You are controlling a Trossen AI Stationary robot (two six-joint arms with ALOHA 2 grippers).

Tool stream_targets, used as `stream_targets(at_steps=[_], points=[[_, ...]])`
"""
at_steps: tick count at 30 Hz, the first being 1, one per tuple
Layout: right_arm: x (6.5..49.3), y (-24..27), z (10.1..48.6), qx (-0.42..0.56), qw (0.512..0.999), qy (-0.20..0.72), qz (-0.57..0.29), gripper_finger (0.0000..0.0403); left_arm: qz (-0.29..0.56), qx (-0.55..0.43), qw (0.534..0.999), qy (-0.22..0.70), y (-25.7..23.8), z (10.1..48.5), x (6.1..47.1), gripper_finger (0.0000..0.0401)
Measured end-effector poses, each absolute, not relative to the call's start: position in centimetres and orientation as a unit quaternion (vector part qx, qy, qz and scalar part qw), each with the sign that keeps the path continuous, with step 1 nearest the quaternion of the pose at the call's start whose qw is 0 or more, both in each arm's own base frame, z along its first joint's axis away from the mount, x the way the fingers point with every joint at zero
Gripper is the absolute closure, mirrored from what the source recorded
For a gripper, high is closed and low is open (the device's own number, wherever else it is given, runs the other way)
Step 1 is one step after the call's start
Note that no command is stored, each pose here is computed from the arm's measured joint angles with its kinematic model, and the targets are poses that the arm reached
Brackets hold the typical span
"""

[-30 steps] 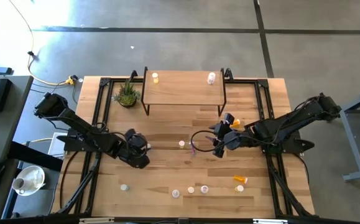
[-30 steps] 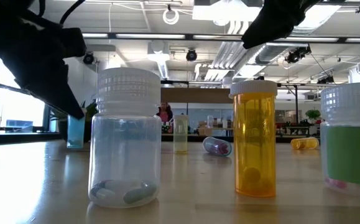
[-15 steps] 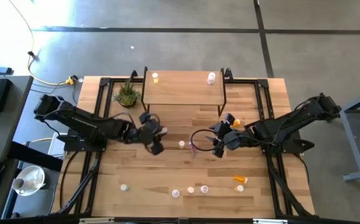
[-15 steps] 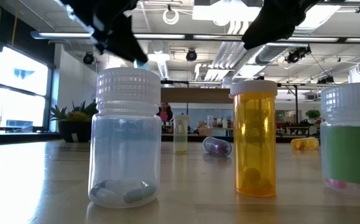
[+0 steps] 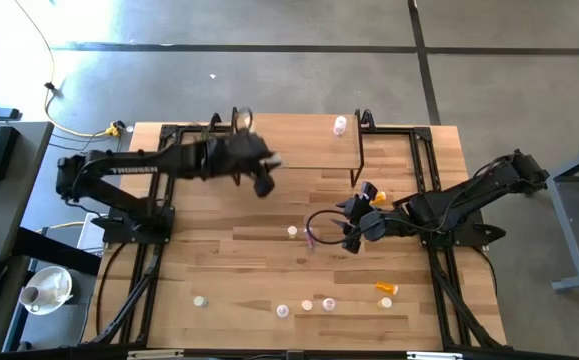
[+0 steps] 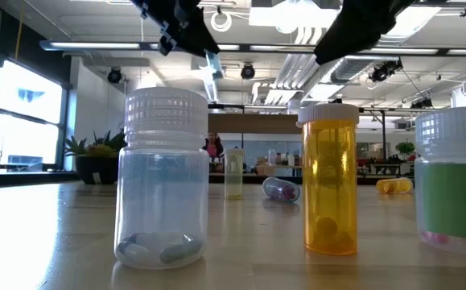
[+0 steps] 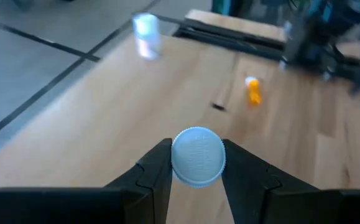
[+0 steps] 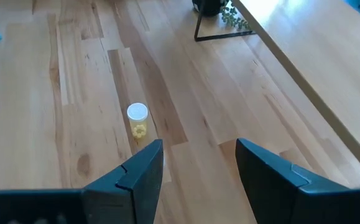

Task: Pick and place medicine bottles onto shelf by color
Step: Put the top left blue pill bottle on the shelf

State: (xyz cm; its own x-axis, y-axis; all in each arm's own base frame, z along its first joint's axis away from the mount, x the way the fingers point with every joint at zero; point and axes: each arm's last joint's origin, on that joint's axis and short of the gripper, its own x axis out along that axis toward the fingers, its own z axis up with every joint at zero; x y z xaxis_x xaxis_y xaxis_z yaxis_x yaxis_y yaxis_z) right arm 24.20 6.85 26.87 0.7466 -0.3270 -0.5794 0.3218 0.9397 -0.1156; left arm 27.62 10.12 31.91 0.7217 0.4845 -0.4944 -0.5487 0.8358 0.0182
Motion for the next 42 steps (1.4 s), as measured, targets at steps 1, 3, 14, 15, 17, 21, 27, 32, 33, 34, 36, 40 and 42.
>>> stream_targets(at_steps=[1, 3, 14, 15, 17, 21, 27, 32, 33, 34, 36, 40, 42], points=[[24.2, 6.8, 26.9, -0.009, 0.934, 0.312, -0.173, 0.021, 0.284, -0.07, 0.925, 0.243, 10.9, 32.3, 27.4, 0.0289], [24.2, 6.7, 26.9, -0.015, 0.934, 0.313, -0.173, 0.021, 0.293, -0.077, 0.925, 0.23, 12.2, 33.1, 26.9, 0.0289], [25.2, 4.8, 28.6, -0.019, 0.938, 0.285, -0.198, 0.021, 0.351, -0.082, 0.911, 0.2, 17.5, 36.5, 23.9, 0.0288], [25.4, 4.6, 28.8, -0.016, 0.939, 0.278, -0.2, 0.021, 0.35, -0.085, 0.911, 0.2, 17.9, 36.7, 23.8, 0.0288], [25.6, 4.3, 29.1, -0.01, 0.942, 0.267, -0.206, 0.021, 0.348, -0.093, 0.91, 0.206, 18.6, 36.8, 23.6, 0.0288], [25.5, 3.9, 28.9, 0.009, 0.936, 0.275, -0.219, 0.021, 0.355, -0.107, 0.899, 0.231, 20.1, 36.5, 24.0, 0.0288], [25.2, 3.9, 28.5, 0.028, 0.929, 0.29, -0.23, 0.021, 0.35, -0.118, 0.889, 0.272, 21.7, 34.7, 25.6, 0.0288], [25.1, 3.9, 28.5, 0.028, 0.927, 0.293, -0.231, 0.021, 0.347, -0.129, 0.878, 0.303, 22.7, 32.5, 26.8, 0.0288], [25.1, 3.9, 28.5, 0.028, 0.927, 0.293, -0.231, 0.021, 0.346, -0.131, 0.877, 0.308, 22.9, 32.1, 27.0, 0.0288], [25.1, 3.9, 28.4, 0.028, 0.927, 0.293, -0.231, 0.021, 0.346, -0.132, 0.875, 0.313, 23.0, 31.7, 27.2, 0.0288], [25.1, 3.9, 28.4, 0.028, 0.927, 0.294, -0.231, 0.021, 0.344, -0.135, 0.871, 0.323, 23.3, 31.0, 27.5, 0.0288], [25.1, 3.9, 28.4, 0.028, 0.927, 0.294, -0.231, 0.021, 0.342, -0.14, 0.866, 0.337, 23.8, 29.8, 28.1, 0.0288], [25.1, 3.9, 28.4, 0.028, 0.927, 0.294, -0.231, 0.021, 0.341, -0.141, 0.864, 0.343, 24.0, 29.3, 28.3, 0.0288]])
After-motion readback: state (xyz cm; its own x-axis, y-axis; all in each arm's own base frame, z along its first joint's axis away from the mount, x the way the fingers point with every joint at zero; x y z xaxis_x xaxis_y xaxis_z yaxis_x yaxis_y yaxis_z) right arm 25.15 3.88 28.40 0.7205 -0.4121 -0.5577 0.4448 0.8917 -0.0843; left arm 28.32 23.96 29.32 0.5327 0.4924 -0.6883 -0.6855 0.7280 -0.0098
